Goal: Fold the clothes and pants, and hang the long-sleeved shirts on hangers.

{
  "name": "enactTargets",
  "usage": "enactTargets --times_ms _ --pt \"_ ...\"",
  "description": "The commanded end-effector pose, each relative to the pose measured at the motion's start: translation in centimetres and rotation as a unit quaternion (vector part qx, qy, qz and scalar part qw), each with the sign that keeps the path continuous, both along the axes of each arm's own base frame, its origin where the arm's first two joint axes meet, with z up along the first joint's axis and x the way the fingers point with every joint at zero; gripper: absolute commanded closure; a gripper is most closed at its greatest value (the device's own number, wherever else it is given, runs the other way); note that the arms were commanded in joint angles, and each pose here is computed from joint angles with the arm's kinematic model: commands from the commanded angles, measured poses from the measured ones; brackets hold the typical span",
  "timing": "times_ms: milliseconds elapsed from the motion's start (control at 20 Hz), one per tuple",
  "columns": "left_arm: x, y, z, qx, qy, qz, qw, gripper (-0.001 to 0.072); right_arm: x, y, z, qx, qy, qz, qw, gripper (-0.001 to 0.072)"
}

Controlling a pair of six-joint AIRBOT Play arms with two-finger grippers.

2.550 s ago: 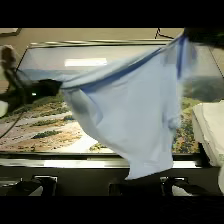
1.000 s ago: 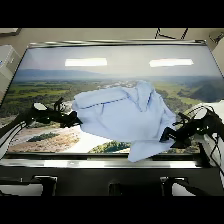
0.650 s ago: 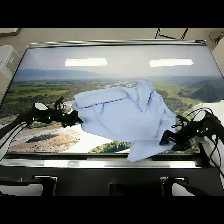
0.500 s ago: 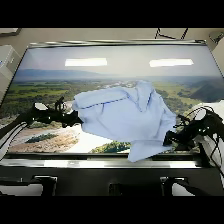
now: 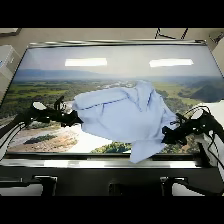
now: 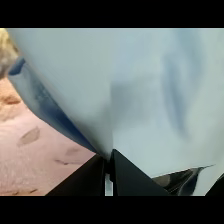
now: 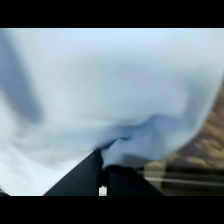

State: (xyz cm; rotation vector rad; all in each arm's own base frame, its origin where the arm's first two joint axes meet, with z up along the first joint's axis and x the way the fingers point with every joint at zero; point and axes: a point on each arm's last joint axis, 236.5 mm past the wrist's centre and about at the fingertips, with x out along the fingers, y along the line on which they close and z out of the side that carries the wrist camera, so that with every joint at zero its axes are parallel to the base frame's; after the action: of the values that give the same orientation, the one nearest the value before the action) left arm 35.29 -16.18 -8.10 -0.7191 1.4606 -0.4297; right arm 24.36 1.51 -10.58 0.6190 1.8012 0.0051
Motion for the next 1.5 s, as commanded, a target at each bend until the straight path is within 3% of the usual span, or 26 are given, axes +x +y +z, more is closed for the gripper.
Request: enactTargets --times_ms 0,150,250,300,450,550,700,800,900,1000,1100,1300,1450 --pt "1.6 0.5 4.5 0.015 -0.077 -0.013 0.997 0.0686 4.5 1.6 2.9 0.043 -0.077 -0.012 0.996 0.0671" --pt "4.8 2.3 17.3 0.076 -0.268 -0.031 0.96 0.0686 12.7 -1.0 15.0 -0.019 -0.284 0.022 0.958 0.0671" --pt "4.7 3.8 31.2 0.121 -0.437 -0.018 0.891 0.0685 16.8 -2.3 30.1 -0.088 -0.483 0.037 0.87 0.067" --pt "3.3 4.4 38.3 0.134 -0.516 0.0 0.846 0.0685 16.7 -2.7 39.2 -0.128 -0.586 0.034 0.799 0.067" --pt "-6.3 5.9 57.3 0.117 -0.708 0.086 0.691 0.0685 8.2 -1.8 60.5 -0.208 -0.789 -0.002 0.579 0.0669" --pt "-12.9 6.6 63.0 0.081 -0.762 0.133 0.629 0.0685 0.7 -0.4 67.5 -0.223 -0.852 -0.025 0.472 0.0669" --pt "-18.8 6.8 65.4 0.065 -0.793 0.146 0.588 0.0685 -6.1 0.6 71.6 -0.24 -0.889 -0.043 0.386 0.0669" --pt "-19.7 6.9 65.7 0.057 -0.795 0.151 0.585 0.0685 -7.4 0.8 72.4 -0.242 -0.897 -0.048 0.367 0.0669" --pt "-18.7 7.0 65.0 0.07 -0.788 0.148 0.594 0.0686 -6.8 0.5 72.0 -0.245 -0.892 -0.045 0.377 0.0669" --pt "-15.7 7.2 62.5 0.107 -0.759 0.132 0.628 0.0685 -4.3 0.2 69.9 -0.247 -0.873 -0.031 0.42 0.0668" --pt "-11.3 7.5 57.2 0.155 -0.7 0.101 0.689 0.0685 0.2 -0.4 64.8 -0.245 -0.822 0.001 0.514 0.0669" --pt "-0.9 8.4 42.2 0.207 -0.544 0.057 0.811 0.0684 12.1 -2.1 47.0 -0.167 -0.632 0.045 0.755 0.0669" --pt "6.2 8.8 29.0 0.215 -0.432 0.052 0.874 0.0684 20.1 -1.8 33.3 -0.049 -0.503 0.0 0.863 0.0669"
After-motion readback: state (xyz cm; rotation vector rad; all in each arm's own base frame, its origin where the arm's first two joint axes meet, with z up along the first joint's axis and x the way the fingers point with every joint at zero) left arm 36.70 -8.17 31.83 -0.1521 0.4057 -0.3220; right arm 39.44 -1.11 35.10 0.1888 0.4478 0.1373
